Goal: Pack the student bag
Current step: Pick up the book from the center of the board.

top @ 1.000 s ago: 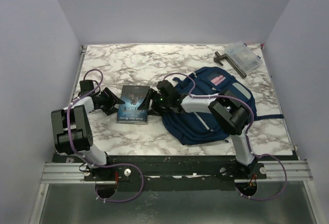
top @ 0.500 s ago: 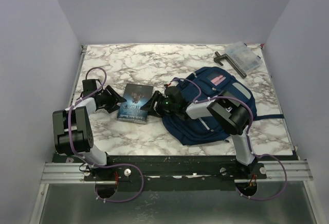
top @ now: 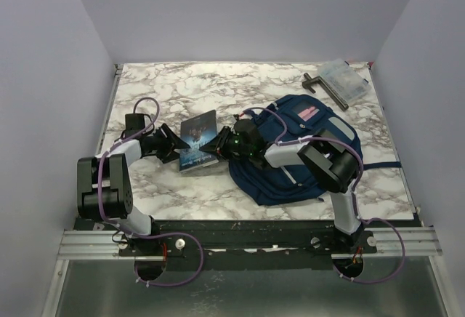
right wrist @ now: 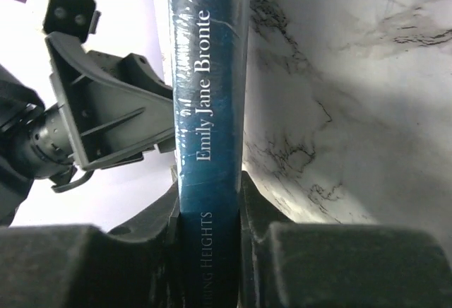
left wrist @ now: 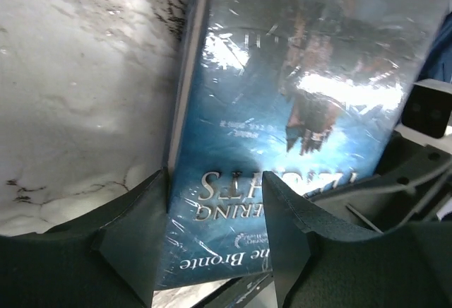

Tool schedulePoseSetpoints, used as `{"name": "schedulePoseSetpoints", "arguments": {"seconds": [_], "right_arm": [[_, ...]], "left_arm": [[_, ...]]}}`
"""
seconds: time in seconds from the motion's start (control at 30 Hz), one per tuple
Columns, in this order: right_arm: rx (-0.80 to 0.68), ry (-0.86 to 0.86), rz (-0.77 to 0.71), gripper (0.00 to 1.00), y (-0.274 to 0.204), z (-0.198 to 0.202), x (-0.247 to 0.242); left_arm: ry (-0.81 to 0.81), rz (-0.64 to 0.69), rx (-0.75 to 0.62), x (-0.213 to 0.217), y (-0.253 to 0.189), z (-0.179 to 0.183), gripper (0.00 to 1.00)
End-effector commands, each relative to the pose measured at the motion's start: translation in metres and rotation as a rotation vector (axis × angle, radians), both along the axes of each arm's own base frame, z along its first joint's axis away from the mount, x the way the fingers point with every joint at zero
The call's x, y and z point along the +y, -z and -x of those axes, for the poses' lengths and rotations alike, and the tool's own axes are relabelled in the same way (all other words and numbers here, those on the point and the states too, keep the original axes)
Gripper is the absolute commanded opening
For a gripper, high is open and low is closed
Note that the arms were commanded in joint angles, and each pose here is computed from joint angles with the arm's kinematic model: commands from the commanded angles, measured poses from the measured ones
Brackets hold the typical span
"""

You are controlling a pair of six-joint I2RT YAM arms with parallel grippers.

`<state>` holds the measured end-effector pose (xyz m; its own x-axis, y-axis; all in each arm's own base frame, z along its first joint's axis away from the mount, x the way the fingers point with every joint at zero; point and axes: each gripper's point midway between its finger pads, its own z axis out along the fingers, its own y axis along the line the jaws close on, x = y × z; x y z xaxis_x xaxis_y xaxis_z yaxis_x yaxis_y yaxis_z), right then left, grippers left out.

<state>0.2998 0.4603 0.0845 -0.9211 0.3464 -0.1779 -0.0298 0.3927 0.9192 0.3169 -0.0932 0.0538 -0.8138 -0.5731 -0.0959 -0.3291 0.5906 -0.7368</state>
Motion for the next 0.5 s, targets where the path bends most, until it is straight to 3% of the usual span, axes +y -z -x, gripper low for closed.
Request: {"name": "schedulePoseSetpoints", "arguments": {"seconds": [0.0, 0.17, 0.33, 0.47], "right_arm": [[-0.098, -0.035, -0.178, 0.14, -0.08, 0.009, 0.014], [-0.187, -0.034, -0.151, 0.01, -0.107, 0.011, -0.005], [-0.342, -0.067, -0.066, 0.01, -0.141, 0.009, -0.032], [-0.57, -0.023, 0.211, 0.01, -0.157, 0.003, -0.078]], "left_arm": [[0.138, 0.084, -0.165, -0.021, -0.051, 0.006, 0.57], [0.102, -0.135, -0.417, 0.002, -0.097, 0.004, 0.63], [-0.042, -0.365, -0.631, 0.034, -0.143, 0.007, 0.64], [-0.197, -0.529, -0.82, 0.058, -0.185, 0.021, 0.68]]}}
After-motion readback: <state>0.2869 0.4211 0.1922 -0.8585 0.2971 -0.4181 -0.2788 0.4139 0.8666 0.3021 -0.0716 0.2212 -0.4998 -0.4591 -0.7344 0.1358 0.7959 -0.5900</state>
